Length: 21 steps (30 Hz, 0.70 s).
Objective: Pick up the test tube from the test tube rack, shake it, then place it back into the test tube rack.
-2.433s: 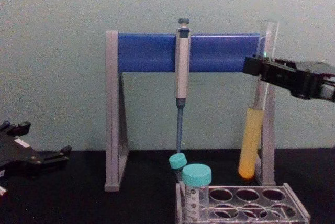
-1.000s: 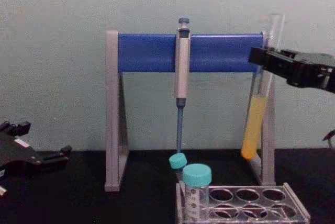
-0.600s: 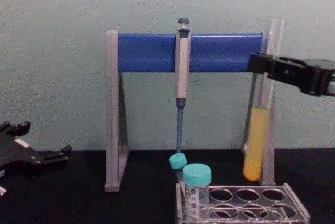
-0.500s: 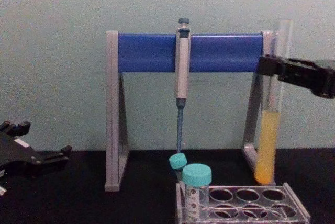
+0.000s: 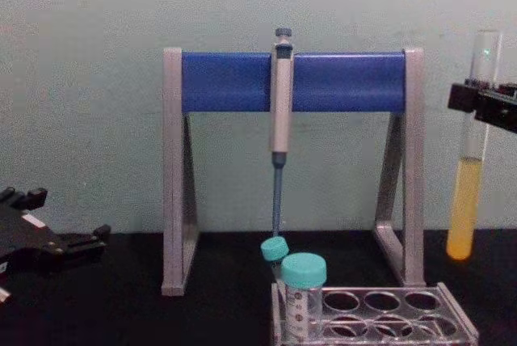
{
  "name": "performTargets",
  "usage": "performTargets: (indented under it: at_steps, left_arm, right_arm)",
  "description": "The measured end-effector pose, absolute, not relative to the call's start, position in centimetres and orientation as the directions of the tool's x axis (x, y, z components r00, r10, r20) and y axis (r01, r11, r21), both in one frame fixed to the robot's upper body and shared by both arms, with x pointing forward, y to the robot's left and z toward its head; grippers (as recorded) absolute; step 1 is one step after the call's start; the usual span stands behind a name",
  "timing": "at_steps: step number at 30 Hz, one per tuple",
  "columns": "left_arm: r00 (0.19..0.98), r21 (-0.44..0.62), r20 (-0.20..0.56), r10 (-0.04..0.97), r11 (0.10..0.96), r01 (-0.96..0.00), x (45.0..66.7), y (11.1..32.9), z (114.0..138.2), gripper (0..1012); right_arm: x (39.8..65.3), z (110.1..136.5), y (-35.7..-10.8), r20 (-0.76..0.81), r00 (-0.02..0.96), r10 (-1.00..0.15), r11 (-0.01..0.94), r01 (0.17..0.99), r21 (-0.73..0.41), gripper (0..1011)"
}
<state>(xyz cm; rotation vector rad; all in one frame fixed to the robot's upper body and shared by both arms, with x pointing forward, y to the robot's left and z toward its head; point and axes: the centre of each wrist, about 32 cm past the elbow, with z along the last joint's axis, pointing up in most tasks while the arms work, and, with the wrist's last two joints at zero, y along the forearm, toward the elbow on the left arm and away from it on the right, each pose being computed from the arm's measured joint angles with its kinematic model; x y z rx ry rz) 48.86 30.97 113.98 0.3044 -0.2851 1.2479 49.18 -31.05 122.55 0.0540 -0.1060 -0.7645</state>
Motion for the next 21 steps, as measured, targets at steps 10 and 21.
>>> performTargets:
  at_steps: [10,21]
  left_arm:
    - [0.292,0.070,0.374,0.880,0.287,-0.955,48.9,31.0,114.0,1001]
    - [0.292,0.070,0.374,0.880,0.287,-0.955,48.9,31.0,114.0,1001]
  right_arm:
    - [49.9,121.0,-29.3,0.077,0.712,-0.698,0.715,0.687,0.129,235]
    - [50.1,120.5,-28.7,0.084,0.735,-0.673,0.739,0.660,0.137,235]
